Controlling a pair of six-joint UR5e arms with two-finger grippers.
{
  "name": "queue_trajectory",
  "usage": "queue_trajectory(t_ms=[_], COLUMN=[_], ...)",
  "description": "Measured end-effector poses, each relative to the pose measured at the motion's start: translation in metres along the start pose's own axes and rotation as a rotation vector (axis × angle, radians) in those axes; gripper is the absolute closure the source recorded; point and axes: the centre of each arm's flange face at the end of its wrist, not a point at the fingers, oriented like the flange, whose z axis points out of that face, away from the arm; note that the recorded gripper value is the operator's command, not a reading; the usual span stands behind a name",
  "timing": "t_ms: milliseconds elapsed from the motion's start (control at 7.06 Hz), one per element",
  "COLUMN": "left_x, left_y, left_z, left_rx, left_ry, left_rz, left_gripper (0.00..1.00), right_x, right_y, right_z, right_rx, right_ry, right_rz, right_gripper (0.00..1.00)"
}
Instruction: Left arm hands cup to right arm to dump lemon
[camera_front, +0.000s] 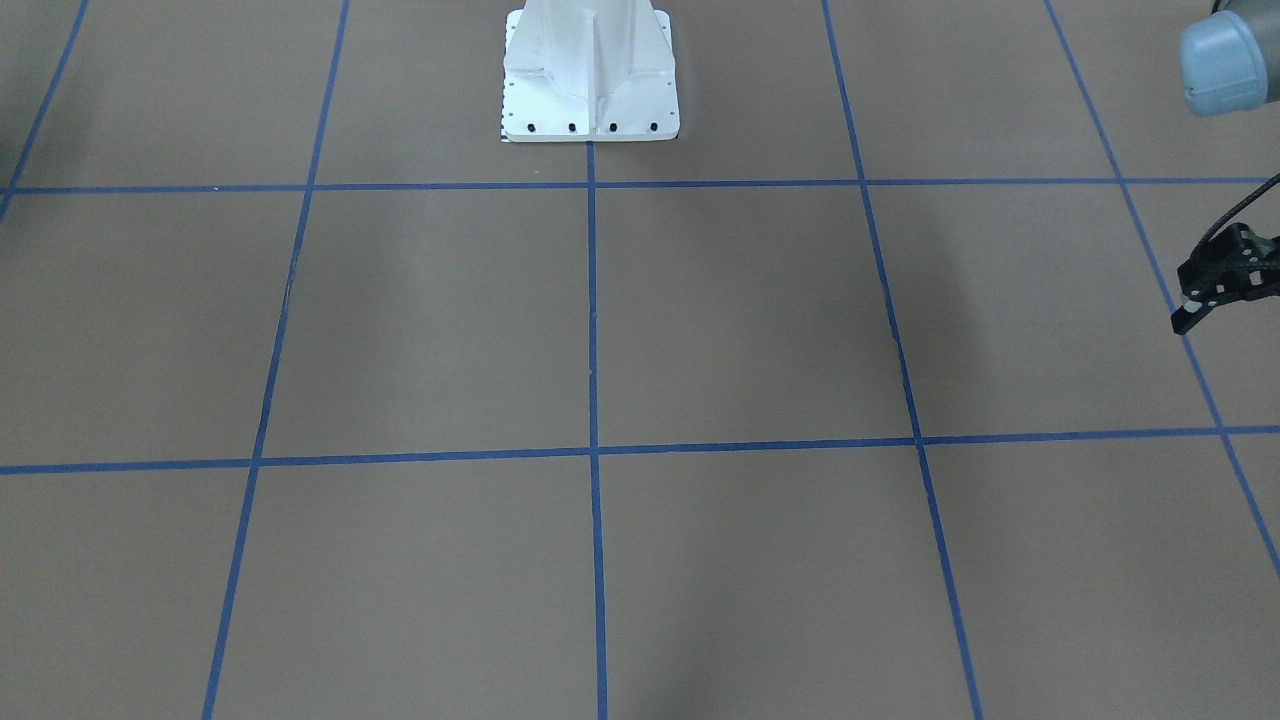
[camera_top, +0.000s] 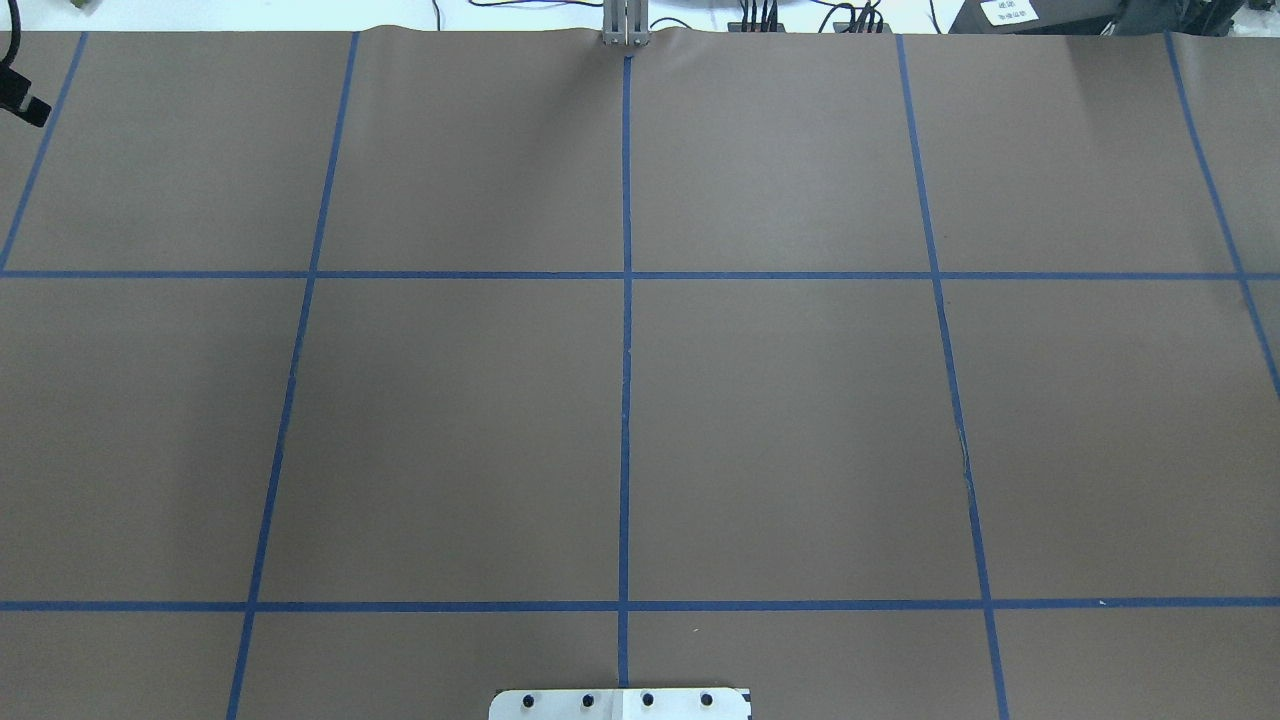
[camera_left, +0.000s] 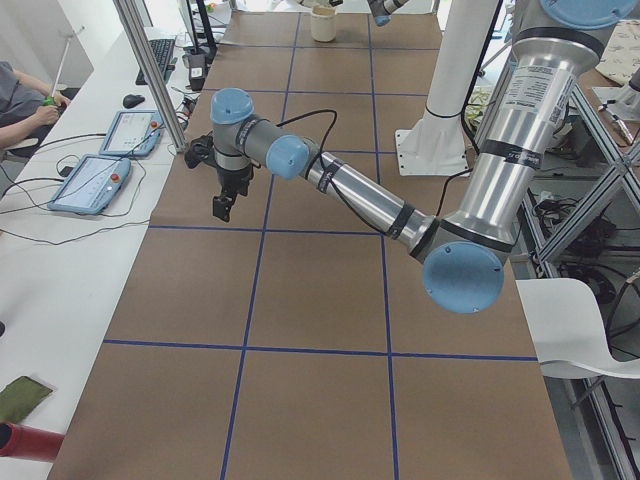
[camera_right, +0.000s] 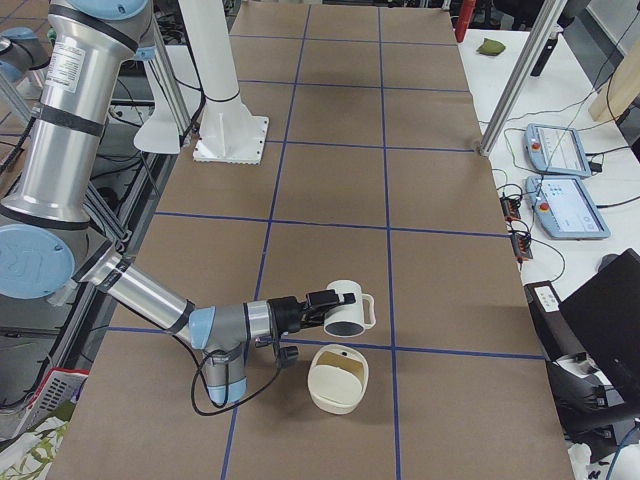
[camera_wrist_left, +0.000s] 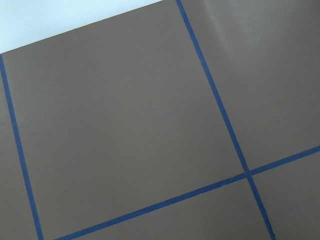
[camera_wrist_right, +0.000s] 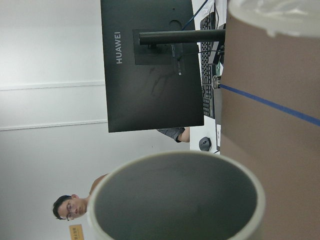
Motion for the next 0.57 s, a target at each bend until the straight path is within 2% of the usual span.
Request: queue_trajectory(t_ms=[567], left_x=[0.0], left_y=[0.0], left_z=[0.0], left_rx=[0.0], left_ry=[-0.001], left_rz=[0.001], left_gripper=[0.0], right_x=[-0.016], right_y=[-0.021], right_z=[-0.022], right_rx=[-0.008], right_ry=[-0.128], right_rz=[0.357], right_gripper=[0.77])
